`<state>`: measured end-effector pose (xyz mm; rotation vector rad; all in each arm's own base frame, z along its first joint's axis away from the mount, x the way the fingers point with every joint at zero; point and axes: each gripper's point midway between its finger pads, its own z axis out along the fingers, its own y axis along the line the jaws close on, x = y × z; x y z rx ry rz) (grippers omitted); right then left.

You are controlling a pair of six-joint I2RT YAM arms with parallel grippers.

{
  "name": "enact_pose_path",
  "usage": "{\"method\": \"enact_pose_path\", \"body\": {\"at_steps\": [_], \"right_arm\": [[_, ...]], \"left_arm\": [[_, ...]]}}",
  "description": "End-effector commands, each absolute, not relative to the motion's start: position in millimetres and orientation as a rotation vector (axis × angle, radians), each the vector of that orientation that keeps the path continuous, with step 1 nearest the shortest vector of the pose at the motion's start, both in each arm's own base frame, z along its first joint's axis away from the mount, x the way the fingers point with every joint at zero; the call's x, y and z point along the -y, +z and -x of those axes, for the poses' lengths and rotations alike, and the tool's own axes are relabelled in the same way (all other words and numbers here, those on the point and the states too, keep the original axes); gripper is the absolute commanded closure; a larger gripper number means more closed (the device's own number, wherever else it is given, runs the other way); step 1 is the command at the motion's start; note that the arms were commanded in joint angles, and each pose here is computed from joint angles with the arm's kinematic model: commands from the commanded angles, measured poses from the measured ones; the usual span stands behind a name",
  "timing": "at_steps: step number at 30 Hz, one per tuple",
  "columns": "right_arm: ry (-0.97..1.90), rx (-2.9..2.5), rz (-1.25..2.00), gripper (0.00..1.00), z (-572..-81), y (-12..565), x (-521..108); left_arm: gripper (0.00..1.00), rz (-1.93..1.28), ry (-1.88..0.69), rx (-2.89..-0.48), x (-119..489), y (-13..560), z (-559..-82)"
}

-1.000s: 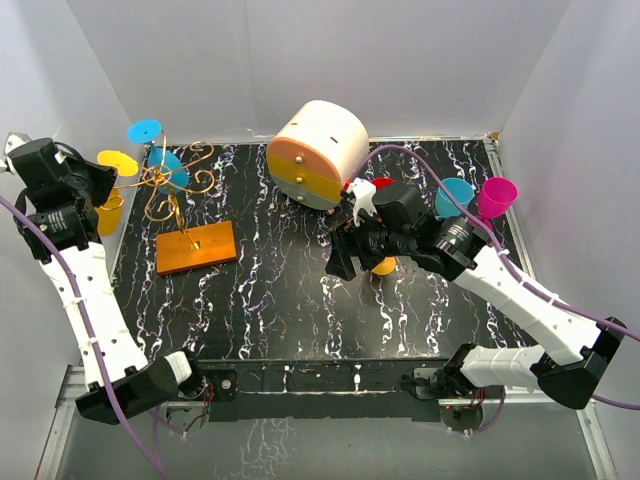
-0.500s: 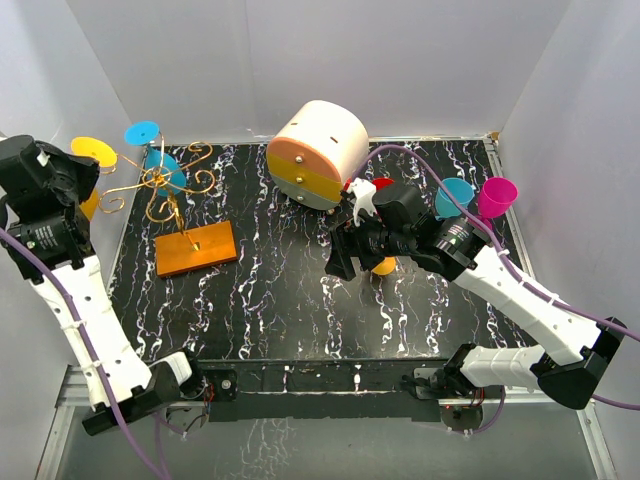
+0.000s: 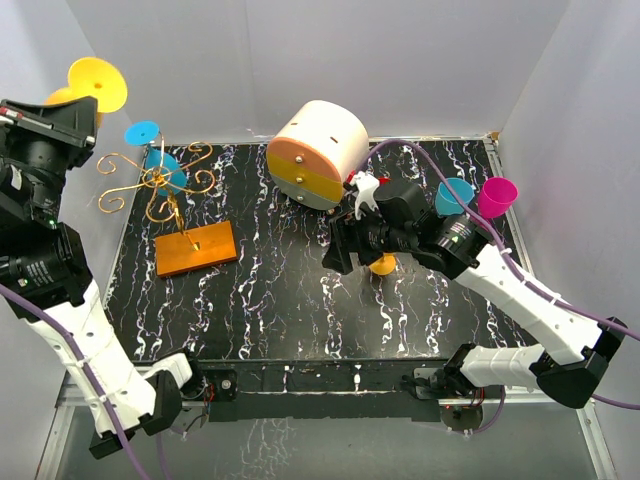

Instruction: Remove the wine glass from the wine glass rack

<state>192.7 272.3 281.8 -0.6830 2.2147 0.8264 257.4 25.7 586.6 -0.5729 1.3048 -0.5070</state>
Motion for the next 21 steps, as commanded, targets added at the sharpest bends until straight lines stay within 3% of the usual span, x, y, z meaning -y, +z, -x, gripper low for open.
{"method": "enact_pose_path", "body": {"at_steps": [1,11,16,21], "right_arm": [[0.905,-2.085,0.586,0.28,-205.4,325.0,-286.5],[1.164,-1.864,0.403,0.23,-215.3,382.4,-314.7],[1.284,-1.634,0.300,0.02,-221.0,435.4,-317.6],[1.360,-1.366,0.175,0.02,-218.9,489.0,-297.7]], "left_arm": [[1.00,0.335,-0.834,-1.276,29.0,619.2,-265.3],[1.00,0.006,-1.434,-1.232,128.3,648.0,-236.7],[1.00,-0.118,-1.685,-1.219,165.0,642.6,-209.6],[1.00,-0.194,-1.817,-1.212,183.1,633.2,-179.1]]}}
